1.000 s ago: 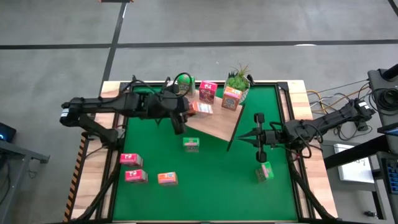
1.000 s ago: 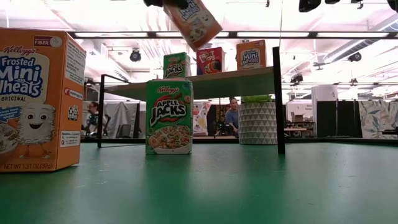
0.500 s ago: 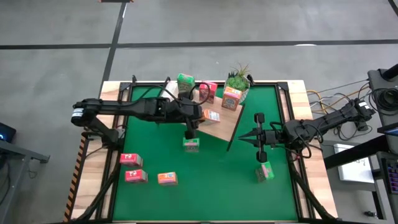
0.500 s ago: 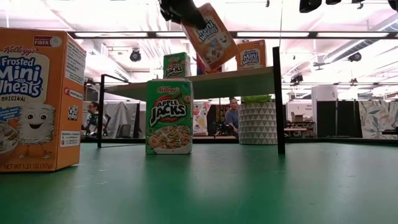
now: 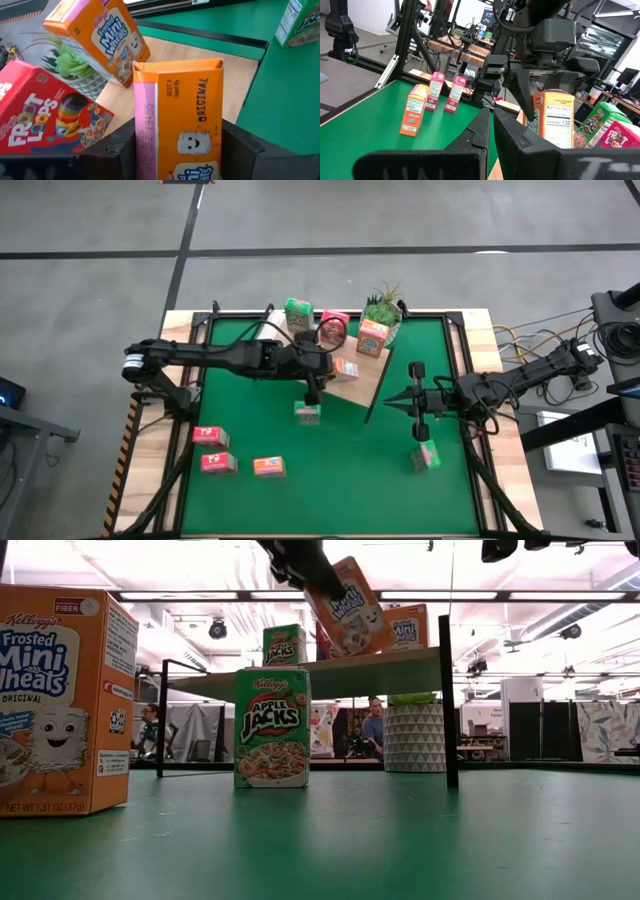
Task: Stack cereal on shelf
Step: Put the top orange cereal box aligned with the other orange cereal box on the shelf
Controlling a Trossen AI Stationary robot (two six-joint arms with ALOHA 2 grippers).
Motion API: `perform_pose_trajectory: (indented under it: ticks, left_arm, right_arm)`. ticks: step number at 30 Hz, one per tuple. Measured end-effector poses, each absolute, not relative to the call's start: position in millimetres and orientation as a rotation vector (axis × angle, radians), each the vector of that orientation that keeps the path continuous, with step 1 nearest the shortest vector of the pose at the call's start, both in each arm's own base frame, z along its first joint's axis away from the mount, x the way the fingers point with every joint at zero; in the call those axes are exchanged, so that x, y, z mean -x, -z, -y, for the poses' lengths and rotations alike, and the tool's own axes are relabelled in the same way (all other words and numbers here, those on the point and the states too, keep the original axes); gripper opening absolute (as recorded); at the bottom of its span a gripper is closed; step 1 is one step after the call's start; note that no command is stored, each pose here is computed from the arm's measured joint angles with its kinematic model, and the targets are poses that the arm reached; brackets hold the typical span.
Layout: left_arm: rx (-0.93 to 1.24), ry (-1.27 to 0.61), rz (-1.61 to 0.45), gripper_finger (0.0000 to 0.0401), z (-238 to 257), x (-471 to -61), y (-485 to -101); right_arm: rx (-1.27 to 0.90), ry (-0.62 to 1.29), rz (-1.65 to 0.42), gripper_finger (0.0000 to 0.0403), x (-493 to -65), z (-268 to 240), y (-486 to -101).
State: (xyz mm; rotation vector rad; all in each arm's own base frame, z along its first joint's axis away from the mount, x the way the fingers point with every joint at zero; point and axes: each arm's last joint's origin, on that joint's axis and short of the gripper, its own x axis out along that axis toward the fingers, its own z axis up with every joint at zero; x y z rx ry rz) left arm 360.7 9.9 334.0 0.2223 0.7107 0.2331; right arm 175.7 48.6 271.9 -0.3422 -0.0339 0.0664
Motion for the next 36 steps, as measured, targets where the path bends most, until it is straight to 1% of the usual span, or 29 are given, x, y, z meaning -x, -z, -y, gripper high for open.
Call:
perform_pose_trajectory:
  ticks: [7, 12, 16, 26, 32, 36]
  left_arm:
    - [-0.23, -0.232, -0.708, 0.0214, -10.8, -361.2, -334.0]
    - [-0.239, -0.23, -0.71, 0.0225, -11.3, -361.1, -334.0]
    - [-0.255, -0.226, -0.708, 0.0227, -11.3, -361.1, -336.2]
    - [-0.293, -0.217, -0.681, 0.0227, -11.2, -359.7, -357.8]
    - [-0.287, -0.206, -0.719, 0.0227, -6.8, -351.8, -372.1]
    - [-0.285, -0.215, -0.718, 0.0227, 7.7, -340.2, -380.0]
  right_arm:
    - [0.344, -0.067, 0.033, 0.0012, -175.5, -48.6, -271.8]
    - [0.343, -0.067, 0.033, 0.0012, -175.5, -48.6, -271.8]
    - [0.343, -0.067, 0.033, 0.0012, -175.5, -48.6, -271.8]
    - [0.343, -0.067, 0.032, 0.0012, -175.5, -48.6, -271.8]
    - [0.343, -0.066, 0.032, 0.0012, -175.5, -48.6, -271.8]
    - [0.341, -0.066, 0.032, 0.0012, -175.5, -48.6, -271.8]
